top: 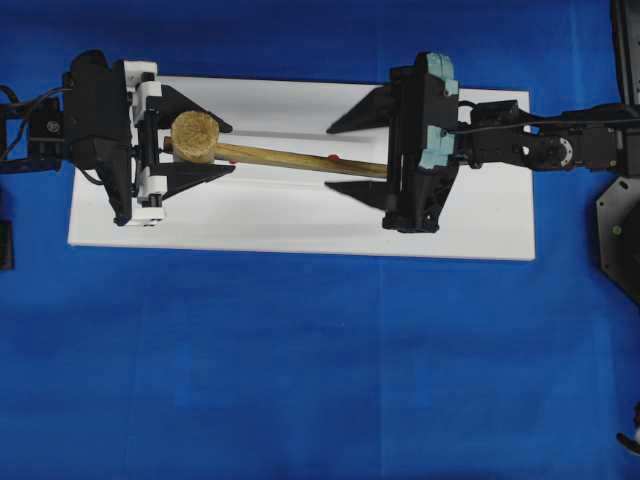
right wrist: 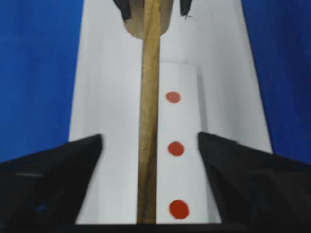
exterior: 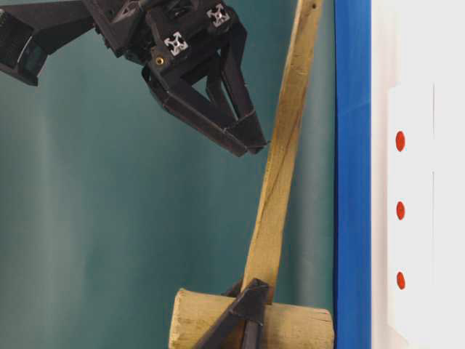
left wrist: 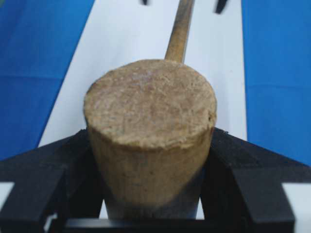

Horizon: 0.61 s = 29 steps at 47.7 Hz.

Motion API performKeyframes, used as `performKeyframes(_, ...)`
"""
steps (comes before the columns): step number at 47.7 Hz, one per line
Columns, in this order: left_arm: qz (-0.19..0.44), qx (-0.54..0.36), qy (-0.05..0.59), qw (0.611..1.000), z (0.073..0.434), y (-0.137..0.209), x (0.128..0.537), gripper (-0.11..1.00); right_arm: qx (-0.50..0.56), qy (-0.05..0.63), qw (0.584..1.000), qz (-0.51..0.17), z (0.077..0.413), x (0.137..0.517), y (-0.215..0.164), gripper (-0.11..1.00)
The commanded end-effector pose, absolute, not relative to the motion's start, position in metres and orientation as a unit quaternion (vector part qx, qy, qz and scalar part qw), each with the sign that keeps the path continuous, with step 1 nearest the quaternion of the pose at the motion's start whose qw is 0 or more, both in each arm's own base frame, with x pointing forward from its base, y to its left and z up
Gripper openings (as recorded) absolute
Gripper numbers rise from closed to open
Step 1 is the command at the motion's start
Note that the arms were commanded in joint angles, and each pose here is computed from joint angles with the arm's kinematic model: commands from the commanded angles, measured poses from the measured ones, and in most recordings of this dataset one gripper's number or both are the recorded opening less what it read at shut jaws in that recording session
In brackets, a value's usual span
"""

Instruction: Hit the mark with a hammer.

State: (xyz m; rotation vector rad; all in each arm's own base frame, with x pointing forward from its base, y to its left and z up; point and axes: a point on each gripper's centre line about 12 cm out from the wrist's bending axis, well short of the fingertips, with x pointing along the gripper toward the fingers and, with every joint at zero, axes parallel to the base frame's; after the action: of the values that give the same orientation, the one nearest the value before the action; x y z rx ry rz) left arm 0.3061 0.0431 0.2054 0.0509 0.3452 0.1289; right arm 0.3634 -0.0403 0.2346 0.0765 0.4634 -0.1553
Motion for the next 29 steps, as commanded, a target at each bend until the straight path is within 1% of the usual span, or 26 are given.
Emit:
performKeyframes(1, 0.066, 0.018, 0.153, 0.986, 0.217, 0.044, 0.310, 0.44, 0.028, 0.198, 0.976, -0.082, 0.255, 0.365, -0.041, 0.84)
performKeyframes(3, 0.067, 0.014, 0.155, 0.986, 0.217, 0.044, 0.310, 0.44, 0.025, 0.196, 0.977, -0.082, 0.256, 0.365, -0.041, 0.92)
performKeyframes(4, 0.067, 0.012, 0.156, 0.985, 0.217, 0.044, 0.310, 0.44, 0.025, 0.195, 0.977, -0.082, 0.257, 0.365, -0.041, 0.93)
performKeyframes(9, 0.070, -0.002, 0.156, 0.985, 0.217, 0.044, 0.310, 0.44, 0.019, 0.193, 0.978, -0.079, 0.259, 0.364, -0.040, 0.88)
performKeyframes(15, 0.076, -0.045, 0.152, 0.984, 0.222, 0.044, 0.311, 0.44, 0.015, 0.192, 0.978, -0.079, 0.260, 0.364, -0.041, 0.89)
performKeyframes(24, 0.094, -0.173, 0.130, 0.972, 0.234, 0.044, 0.310, 0.44, 0.001, 0.194, 0.978, -0.074, 0.259, 0.364, -0.040, 0.89)
performKeyframes(29, 0.104, -0.271, 0.115, 0.950, 0.237, 0.043, 0.309, 0.44, -0.005, 0.196, 0.978, -0.073, 0.259, 0.364, -0.040, 0.89)
